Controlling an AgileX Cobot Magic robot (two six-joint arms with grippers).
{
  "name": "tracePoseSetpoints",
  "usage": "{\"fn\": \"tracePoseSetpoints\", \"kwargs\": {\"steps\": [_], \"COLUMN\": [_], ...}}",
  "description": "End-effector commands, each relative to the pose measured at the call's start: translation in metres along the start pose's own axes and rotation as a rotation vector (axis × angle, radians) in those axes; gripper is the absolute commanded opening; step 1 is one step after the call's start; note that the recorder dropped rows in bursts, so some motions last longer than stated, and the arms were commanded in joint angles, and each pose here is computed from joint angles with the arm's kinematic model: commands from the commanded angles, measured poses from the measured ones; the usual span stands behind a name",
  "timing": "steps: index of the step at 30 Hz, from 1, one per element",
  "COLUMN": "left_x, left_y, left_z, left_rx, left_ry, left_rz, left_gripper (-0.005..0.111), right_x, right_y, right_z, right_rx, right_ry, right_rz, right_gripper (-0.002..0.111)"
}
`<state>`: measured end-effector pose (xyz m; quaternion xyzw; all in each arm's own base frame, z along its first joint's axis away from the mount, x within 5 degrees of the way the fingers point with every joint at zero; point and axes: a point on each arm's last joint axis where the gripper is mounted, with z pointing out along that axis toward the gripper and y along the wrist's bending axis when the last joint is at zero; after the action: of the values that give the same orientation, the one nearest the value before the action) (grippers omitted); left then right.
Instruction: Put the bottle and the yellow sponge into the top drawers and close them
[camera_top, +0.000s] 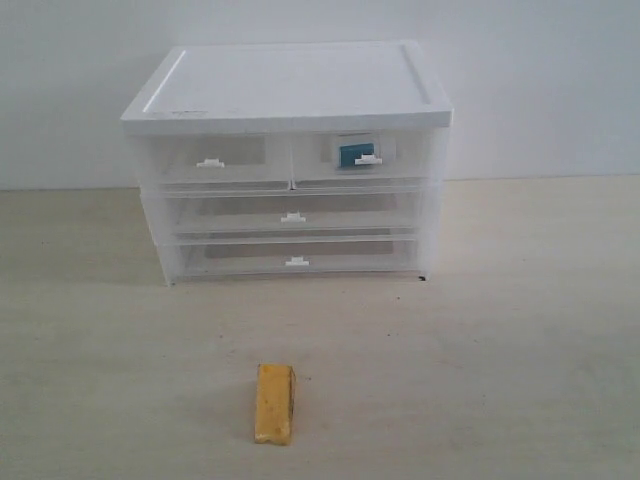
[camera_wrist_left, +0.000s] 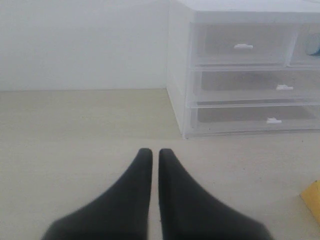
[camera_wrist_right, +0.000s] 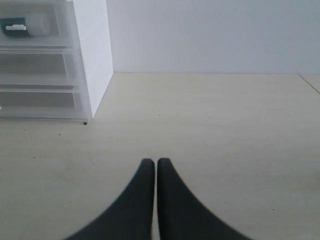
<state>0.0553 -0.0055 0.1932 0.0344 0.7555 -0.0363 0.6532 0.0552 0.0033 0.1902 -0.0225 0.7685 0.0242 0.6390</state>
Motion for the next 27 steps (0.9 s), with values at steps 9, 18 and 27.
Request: {"fn": "tracePoseSetpoints", "kwargs": {"steps": [9, 18, 27], "left_x": [0.0007, 0.0007, -0.0007], "left_y": [0.0003, 0.0003, 0.0002], "left_z": [0.0001, 0.0001, 0.0], "left_rx": [-0.004, -0.004, -0.003], "left_ry": [-0.003, -0.003, -0.018], "left_rz": [-0.006, -0.006, -0.014], "left_gripper": [0.004, 0.004, 0.004], "right_x": [0.0058, 0.0062, 0.0062], "right_y": [-0.0003, -0.0003, -0.0003], "right_z": [-0.0002, -0.0002, -0.0002], "right_rx": [0.002, 0.002, 0.002], "right_ry": [0.047, 0.051, 0.051], "right_rz": [-0.021, -0.013, -0.013], "right_gripper": [0.0, 0.0, 0.0]}}
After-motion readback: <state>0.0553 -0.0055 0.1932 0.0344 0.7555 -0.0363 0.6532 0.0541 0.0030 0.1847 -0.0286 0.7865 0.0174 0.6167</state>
